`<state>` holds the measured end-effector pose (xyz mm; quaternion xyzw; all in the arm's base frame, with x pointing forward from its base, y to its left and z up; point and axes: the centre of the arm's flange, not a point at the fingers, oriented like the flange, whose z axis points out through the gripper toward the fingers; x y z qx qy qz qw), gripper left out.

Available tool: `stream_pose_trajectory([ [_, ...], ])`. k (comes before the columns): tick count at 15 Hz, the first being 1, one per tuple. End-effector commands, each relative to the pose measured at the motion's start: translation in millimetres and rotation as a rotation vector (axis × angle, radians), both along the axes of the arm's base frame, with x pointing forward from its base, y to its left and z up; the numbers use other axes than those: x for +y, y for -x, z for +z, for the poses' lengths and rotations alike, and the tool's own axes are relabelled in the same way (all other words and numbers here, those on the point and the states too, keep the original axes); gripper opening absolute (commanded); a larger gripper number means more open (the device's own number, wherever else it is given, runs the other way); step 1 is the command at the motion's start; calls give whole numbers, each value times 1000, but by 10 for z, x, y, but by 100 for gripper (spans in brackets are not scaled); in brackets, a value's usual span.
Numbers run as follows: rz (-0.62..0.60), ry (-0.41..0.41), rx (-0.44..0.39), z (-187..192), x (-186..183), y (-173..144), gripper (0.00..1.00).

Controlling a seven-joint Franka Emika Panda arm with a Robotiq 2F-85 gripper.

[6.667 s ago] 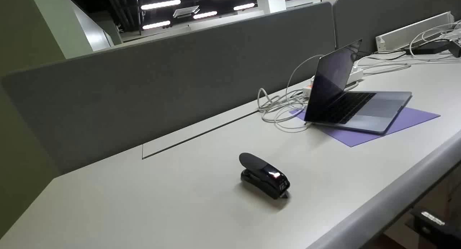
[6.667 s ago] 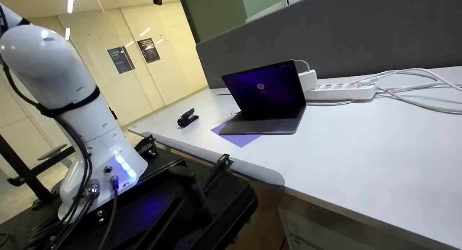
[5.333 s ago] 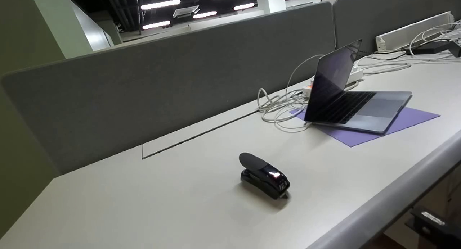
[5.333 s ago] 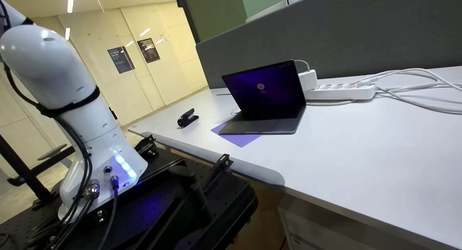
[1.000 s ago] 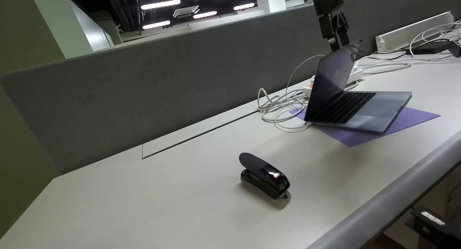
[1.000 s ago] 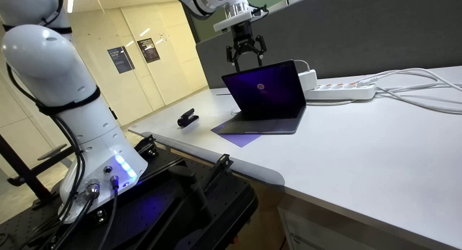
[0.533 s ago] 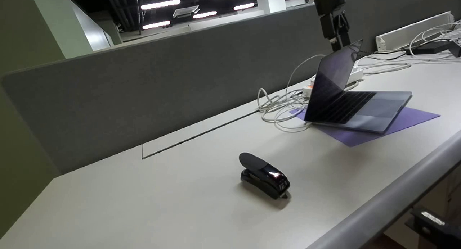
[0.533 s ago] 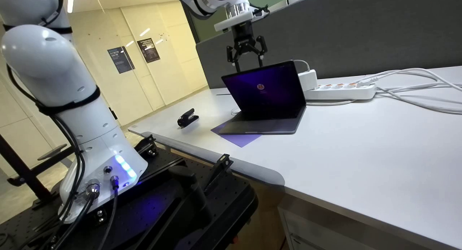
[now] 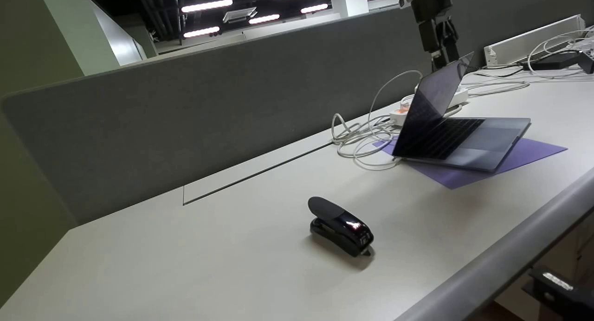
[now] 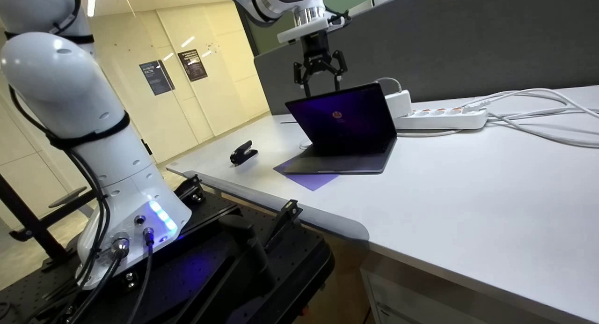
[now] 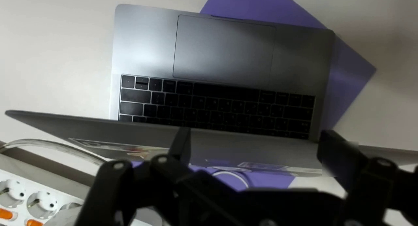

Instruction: Close the laptop

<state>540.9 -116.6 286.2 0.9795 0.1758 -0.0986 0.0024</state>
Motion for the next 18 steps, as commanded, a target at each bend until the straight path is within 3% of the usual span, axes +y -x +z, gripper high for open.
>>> stream_pose_trajectory([
  [1, -31, -6, 30, -156, -27, 143, 100],
  [12, -105, 12, 97, -693, -26, 567, 100],
  [18, -215, 40, 87, -1062, -87, 709, 100],
])
